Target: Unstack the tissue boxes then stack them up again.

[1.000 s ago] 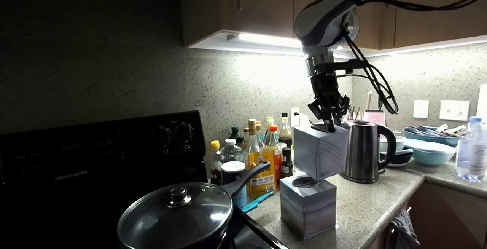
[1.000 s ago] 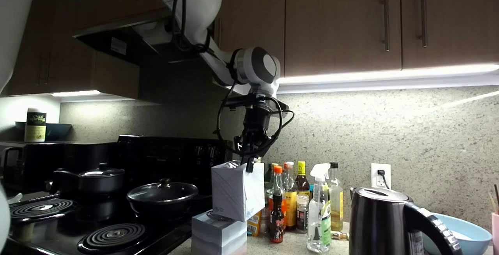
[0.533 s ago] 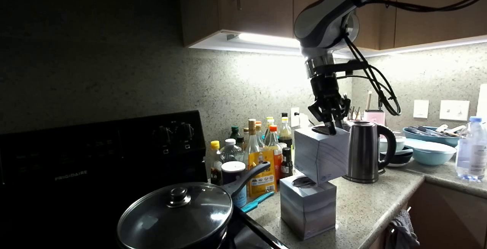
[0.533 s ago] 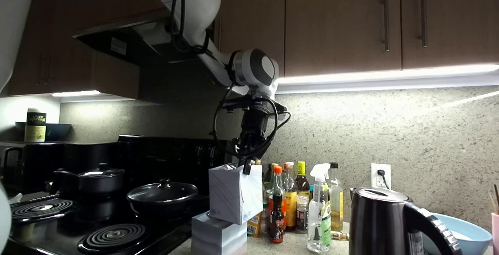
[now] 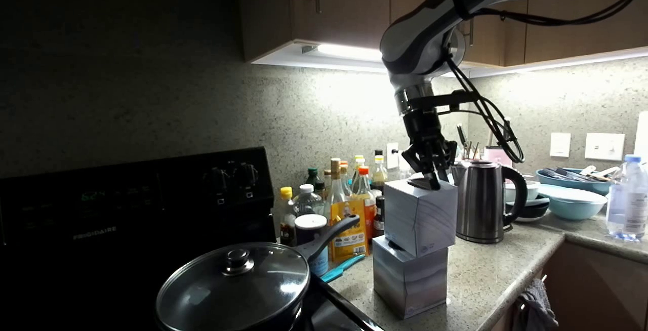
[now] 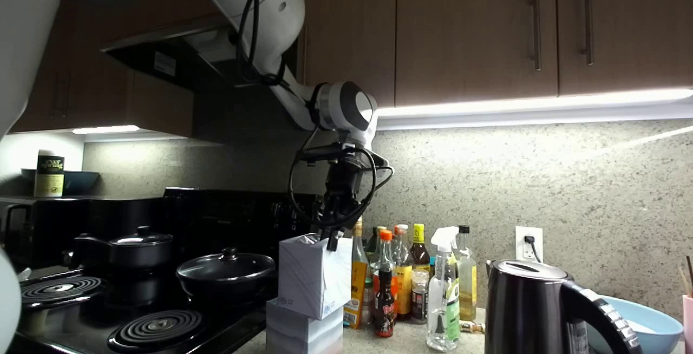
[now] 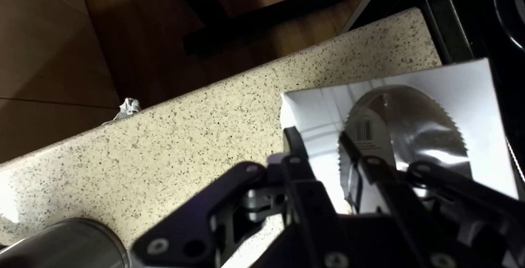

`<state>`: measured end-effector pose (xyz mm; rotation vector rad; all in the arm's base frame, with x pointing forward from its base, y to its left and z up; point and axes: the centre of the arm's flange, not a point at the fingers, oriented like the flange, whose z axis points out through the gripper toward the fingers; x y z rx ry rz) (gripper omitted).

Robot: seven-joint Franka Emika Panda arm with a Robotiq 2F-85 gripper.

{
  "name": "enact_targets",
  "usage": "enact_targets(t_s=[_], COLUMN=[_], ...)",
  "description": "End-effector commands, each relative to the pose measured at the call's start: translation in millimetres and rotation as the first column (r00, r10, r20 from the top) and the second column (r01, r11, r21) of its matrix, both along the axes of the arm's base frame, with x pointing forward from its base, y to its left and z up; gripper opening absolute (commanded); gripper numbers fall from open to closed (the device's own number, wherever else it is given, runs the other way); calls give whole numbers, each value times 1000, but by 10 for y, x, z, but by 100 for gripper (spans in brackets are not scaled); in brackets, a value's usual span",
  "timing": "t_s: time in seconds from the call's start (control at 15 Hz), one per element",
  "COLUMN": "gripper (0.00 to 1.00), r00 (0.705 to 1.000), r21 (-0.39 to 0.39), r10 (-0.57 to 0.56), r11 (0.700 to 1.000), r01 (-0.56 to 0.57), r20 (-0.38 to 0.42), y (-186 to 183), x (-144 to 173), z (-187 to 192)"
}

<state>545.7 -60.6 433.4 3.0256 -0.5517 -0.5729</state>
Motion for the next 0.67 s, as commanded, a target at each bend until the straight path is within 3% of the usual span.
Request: enact_targets(t_s=[0.0,0.6], gripper=[7,7], r00=[1000,1000], r21=[10,60], r10=[-9,-16], r11=[1000,998], r01=[9,15], r20=[16,17], y=[68,187], x=[66,130], z=[-53,-17])
